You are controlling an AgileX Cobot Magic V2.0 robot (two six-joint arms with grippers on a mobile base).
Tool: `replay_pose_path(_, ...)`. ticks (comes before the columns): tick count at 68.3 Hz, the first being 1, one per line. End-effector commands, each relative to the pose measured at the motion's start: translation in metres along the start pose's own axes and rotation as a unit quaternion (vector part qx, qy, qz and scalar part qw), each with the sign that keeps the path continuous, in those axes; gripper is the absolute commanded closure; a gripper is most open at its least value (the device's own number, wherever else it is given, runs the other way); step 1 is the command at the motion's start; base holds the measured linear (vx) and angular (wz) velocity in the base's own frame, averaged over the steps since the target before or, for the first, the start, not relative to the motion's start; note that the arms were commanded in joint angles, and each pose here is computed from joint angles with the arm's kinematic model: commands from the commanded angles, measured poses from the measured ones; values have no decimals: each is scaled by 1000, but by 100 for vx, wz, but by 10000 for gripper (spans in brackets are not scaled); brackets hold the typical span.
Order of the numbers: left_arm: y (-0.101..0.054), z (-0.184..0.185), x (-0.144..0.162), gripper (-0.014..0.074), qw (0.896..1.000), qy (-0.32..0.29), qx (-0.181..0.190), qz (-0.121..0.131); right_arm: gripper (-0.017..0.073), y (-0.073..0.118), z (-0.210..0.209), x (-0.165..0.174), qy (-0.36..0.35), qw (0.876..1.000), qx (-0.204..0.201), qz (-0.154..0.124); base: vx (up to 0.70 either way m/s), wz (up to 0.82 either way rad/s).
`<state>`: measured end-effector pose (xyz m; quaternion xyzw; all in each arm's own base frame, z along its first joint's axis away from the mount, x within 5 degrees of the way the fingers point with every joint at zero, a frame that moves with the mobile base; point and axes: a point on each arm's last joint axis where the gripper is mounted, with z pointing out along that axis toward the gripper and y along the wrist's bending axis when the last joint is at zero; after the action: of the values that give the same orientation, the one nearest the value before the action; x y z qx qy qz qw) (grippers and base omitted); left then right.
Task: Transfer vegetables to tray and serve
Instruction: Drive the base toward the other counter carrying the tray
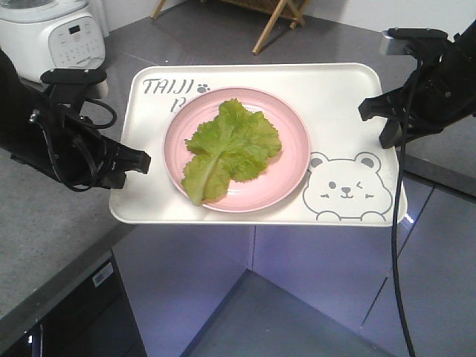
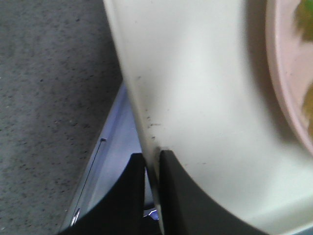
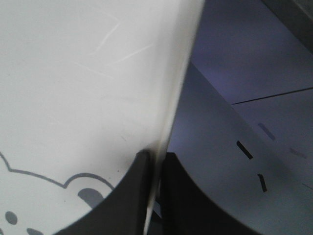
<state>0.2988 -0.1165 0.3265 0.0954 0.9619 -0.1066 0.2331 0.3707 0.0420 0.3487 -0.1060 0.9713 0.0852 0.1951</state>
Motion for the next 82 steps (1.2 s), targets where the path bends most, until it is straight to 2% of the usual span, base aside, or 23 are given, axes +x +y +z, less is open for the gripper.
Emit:
replay_pose_path(1, -15, -25, -11, 599, 996, -76, 46, 0, 565, 16, -30, 2, -31, 999, -38, -22, -4, -34)
replay_pose_path(82, -15, -25, -11, 599, 996, -76, 46, 0, 565, 16, -30, 2, -31, 999, -38, -22, -3, -32)
